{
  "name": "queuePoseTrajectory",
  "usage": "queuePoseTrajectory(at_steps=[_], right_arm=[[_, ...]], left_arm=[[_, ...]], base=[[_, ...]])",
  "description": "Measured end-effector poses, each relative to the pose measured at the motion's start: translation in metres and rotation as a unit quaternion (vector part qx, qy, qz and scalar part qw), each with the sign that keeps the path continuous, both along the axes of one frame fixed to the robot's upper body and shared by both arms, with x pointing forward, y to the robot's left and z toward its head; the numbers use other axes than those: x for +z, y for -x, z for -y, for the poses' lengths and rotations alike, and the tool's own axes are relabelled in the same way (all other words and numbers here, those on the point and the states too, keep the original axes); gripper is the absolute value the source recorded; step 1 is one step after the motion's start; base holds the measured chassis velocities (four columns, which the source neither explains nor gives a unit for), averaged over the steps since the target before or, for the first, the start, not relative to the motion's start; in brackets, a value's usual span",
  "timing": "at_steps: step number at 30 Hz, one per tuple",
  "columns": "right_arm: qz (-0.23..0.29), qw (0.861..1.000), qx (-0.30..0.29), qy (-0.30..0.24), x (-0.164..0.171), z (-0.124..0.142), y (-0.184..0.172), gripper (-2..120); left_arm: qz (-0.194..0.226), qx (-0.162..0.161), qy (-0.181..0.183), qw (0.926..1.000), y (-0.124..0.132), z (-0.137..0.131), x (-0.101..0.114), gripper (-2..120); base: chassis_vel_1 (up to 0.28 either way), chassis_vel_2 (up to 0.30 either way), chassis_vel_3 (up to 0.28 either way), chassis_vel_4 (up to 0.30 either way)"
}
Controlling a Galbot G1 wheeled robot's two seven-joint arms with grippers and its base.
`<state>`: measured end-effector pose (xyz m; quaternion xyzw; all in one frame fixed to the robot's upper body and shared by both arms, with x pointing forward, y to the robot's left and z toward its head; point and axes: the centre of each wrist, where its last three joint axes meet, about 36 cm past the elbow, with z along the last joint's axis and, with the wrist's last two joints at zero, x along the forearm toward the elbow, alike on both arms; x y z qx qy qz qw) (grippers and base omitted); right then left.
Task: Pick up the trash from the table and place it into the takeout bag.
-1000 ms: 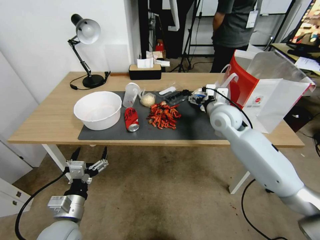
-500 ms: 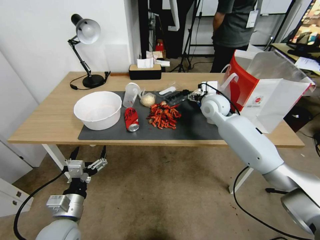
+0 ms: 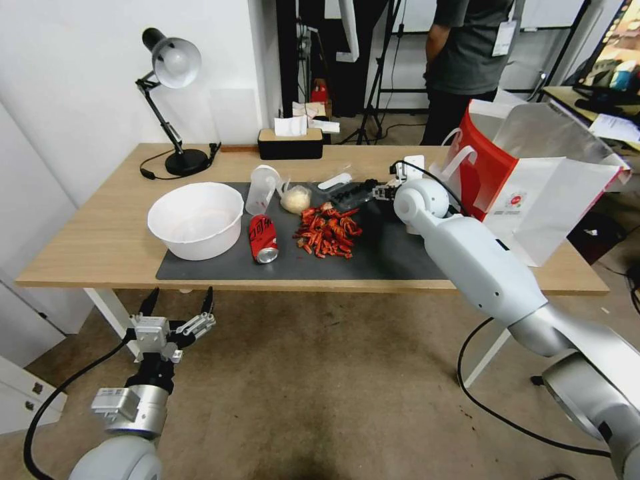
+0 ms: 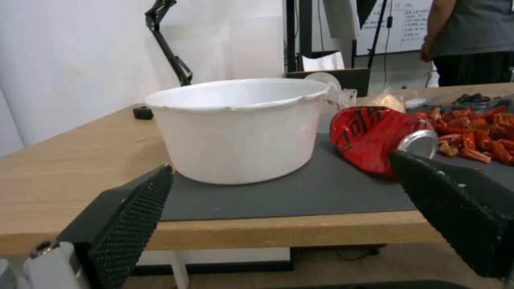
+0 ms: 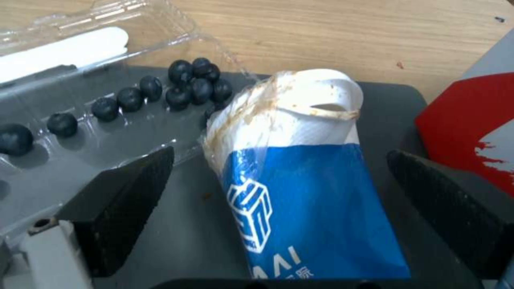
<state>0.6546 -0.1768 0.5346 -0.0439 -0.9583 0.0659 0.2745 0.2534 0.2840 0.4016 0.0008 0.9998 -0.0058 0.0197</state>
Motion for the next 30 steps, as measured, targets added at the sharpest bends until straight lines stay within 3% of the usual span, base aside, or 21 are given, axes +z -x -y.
queuePoseTrajectory(at_steps=[30], right_arm=[[-0.033,0.999,-0.015,0.022,-0.016,0.006,-0.001,100]], left_arm=[[-0.001,-0.001,0.0,1.0,-0.004,-0.003,-0.002,100]], base=[[0.0,0.0,0.0,0.0]])
